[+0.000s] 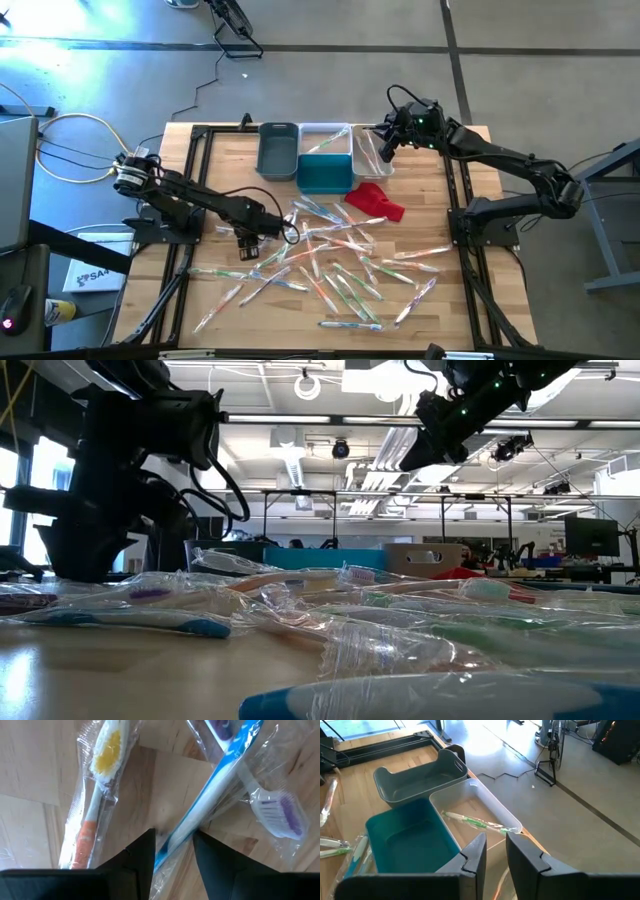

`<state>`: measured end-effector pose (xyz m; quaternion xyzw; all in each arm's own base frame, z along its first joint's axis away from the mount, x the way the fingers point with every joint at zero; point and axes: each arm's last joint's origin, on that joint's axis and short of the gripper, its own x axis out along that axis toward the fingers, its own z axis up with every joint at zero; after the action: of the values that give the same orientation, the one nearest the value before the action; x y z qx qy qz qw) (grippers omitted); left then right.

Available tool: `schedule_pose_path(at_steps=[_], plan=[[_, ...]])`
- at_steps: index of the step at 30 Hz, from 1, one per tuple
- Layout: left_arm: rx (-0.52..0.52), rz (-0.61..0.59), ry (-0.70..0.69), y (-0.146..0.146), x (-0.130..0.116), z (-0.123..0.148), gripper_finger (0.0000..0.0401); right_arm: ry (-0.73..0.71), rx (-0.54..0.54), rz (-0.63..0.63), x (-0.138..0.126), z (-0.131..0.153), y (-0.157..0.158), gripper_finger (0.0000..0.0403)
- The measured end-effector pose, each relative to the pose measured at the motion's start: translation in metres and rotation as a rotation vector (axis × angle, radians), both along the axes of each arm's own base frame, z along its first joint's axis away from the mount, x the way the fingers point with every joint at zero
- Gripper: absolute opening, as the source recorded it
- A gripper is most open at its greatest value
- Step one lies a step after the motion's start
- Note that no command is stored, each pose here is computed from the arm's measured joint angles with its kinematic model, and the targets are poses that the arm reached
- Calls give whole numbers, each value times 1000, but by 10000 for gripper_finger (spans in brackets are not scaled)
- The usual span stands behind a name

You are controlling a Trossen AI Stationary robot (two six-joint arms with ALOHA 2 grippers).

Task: Pick & Place Toothbrushes
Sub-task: Put the blue toothbrush into the gray bin

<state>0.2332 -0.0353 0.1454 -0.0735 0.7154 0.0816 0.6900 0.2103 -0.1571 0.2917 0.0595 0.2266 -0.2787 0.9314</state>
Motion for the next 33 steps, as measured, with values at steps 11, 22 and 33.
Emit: schedule_pose_path(at_steps=[11, 22, 33], plan=[[-24, -6, -11, -1, 1, 0, 56, 1, -2, 1, 0, 0, 0, 67], [-25, -6, -14, -1, 2, 0, 24, 1, -2, 1, 0, 0, 0, 67], [-20, -29, -14, -1, 2, -1, 24, 1, -2, 1, 0, 0, 0, 67]])
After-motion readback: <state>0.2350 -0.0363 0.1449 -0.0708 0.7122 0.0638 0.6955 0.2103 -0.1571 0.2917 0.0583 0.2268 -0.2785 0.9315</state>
